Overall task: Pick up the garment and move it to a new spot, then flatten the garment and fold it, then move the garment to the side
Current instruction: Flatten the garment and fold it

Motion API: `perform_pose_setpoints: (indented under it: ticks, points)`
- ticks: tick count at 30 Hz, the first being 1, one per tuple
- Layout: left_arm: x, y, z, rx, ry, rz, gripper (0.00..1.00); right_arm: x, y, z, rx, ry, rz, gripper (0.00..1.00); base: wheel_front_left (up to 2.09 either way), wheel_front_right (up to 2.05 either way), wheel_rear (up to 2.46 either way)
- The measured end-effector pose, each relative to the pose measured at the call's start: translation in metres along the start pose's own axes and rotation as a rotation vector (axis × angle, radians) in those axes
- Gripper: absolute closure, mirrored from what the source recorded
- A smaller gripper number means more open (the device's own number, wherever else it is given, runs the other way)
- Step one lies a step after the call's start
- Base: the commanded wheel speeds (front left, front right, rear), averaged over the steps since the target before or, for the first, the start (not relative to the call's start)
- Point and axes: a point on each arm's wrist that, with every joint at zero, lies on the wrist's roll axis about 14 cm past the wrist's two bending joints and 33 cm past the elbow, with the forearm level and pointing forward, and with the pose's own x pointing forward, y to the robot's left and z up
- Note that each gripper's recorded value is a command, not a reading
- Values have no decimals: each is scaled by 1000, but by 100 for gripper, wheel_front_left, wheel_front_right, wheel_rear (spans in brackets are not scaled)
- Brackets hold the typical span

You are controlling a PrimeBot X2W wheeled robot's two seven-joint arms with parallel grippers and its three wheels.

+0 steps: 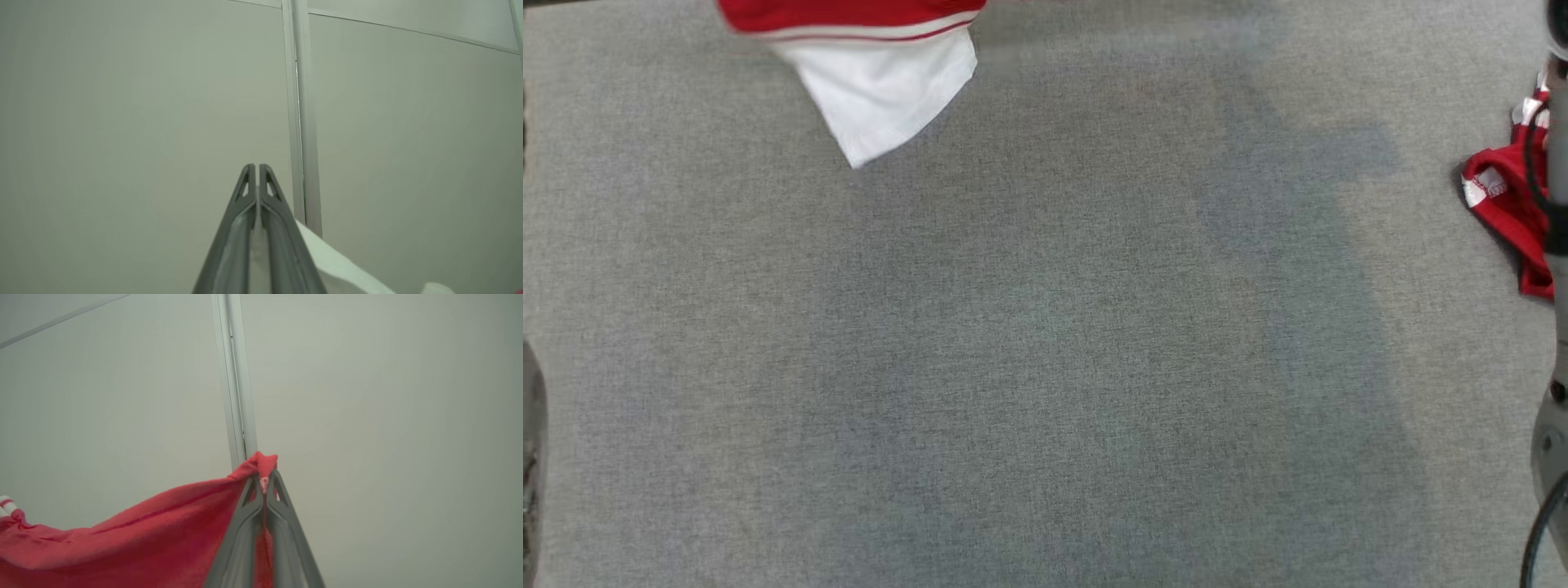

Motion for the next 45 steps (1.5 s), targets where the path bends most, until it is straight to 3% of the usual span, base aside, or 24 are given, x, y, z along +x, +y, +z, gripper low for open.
perform_pose_setpoints:
  ticks: [6,12,19,29,37,45]
  points:
    - [-19,9,-97,-65,266,50,100,8,10,-72,40,167,7,100,0,0,0]
    - [-84,19,-200,-163,542,153,100,-18,15,-155,78,386,-11,100,0,0,0]
    - [-136,24,-248,-233,667,234,100,-42,22,-194,124,484,-20,100,0,0,0]
    - [-203,22,-250,-305,718,320,100,-101,26,-195,192,517,-37,100,0,0,0]
    - [-281,24,-208,-361,652,409,100,-193,36,-182,260,557,-76,100,0,0,0]
    - [-354,10,-139,-289,591,406,100,-272,54,-154,284,573,-98,100,0,0,0]
